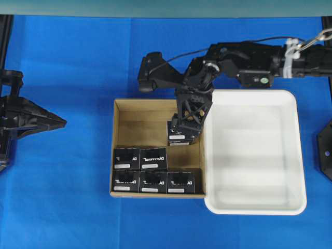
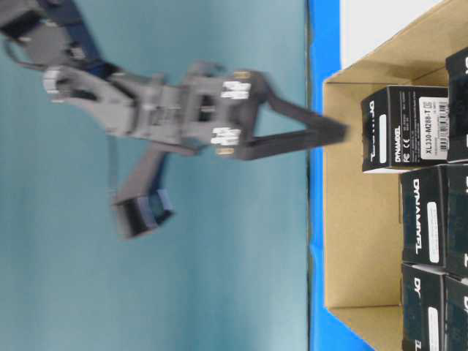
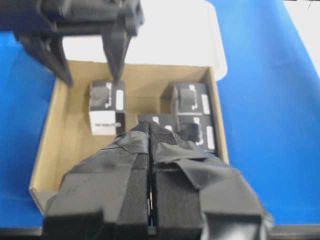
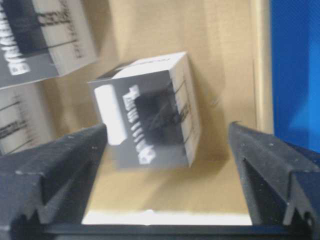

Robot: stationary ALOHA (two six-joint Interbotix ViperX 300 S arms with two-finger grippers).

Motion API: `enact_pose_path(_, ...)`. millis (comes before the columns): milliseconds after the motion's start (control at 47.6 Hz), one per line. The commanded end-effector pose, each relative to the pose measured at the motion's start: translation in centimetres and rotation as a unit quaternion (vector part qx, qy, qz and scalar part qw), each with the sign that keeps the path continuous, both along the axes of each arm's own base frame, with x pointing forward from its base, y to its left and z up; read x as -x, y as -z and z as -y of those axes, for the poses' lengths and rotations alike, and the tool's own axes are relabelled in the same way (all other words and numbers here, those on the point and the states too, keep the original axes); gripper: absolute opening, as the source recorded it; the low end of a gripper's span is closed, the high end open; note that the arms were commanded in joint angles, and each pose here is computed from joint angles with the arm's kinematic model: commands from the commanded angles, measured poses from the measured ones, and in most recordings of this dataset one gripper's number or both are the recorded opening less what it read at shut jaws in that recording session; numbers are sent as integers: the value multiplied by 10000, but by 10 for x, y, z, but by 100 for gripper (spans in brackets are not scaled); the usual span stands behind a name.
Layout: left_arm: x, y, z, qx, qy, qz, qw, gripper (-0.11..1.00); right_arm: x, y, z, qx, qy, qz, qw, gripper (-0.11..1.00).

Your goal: Pick the box from inside the cardboard box.

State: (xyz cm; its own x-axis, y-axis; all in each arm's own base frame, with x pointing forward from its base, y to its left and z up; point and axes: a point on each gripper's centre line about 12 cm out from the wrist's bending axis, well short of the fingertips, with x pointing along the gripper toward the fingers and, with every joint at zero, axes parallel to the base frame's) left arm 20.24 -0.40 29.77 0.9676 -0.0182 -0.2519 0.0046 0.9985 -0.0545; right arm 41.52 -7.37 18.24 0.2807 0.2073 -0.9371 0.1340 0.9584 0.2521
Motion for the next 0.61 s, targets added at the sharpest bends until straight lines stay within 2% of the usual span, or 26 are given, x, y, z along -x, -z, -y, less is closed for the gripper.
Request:
enact_pose_path(0, -2, -12, 1, -12, 17, 154, 9999, -5, -2, -33, -4, -20, -6, 220, 9998, 98)
enact_pose_path(231, -1, -12, 0, -12, 9, 161, 9999, -5, 10, -118, 3, 226, -75, 791, 9966, 97)
enact_pose_path(420, -1, -12, 1, -4, 22, 161, 9999, -5, 33, -179, 11, 487, -9, 815, 9955, 97)
enact_pose_path(588, -2, -11, 1, 107, -5, 136, 9999, -5, 48, -221, 11, 673, -31, 727, 9951, 97)
